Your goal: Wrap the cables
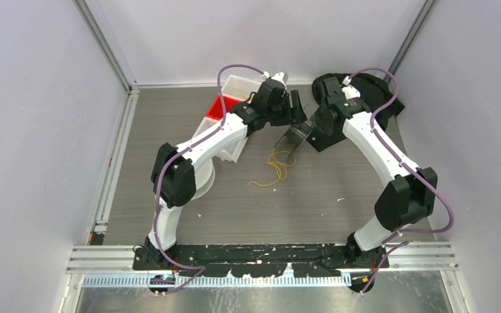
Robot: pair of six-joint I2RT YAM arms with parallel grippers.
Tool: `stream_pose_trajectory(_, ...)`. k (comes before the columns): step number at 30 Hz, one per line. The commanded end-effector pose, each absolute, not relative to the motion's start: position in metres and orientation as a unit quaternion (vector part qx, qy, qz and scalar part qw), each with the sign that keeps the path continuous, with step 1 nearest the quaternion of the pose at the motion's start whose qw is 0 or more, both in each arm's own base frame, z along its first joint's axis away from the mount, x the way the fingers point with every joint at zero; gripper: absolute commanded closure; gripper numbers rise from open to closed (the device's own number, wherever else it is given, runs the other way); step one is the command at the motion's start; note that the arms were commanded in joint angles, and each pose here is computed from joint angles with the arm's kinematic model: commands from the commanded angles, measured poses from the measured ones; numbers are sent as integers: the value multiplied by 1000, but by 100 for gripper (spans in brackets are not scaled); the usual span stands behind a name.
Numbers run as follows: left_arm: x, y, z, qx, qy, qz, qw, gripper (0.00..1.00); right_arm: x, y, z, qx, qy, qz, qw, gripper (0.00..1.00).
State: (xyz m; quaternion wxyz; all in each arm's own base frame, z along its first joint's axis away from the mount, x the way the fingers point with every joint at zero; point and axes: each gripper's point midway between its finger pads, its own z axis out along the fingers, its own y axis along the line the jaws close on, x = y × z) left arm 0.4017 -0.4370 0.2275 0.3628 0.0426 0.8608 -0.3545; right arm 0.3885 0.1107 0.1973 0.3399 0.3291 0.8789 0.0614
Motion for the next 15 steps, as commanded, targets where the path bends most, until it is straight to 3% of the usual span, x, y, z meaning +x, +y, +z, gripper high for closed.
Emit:
stream_pose_trajectory(1,410,-445,242,52,845,-359,392,34,400,122,212,333,869,91,354,99)
stream_pose_trajectory(15,410,-444,250,45,835,-368,407,29,401,124,210,332,871,94,350,99)
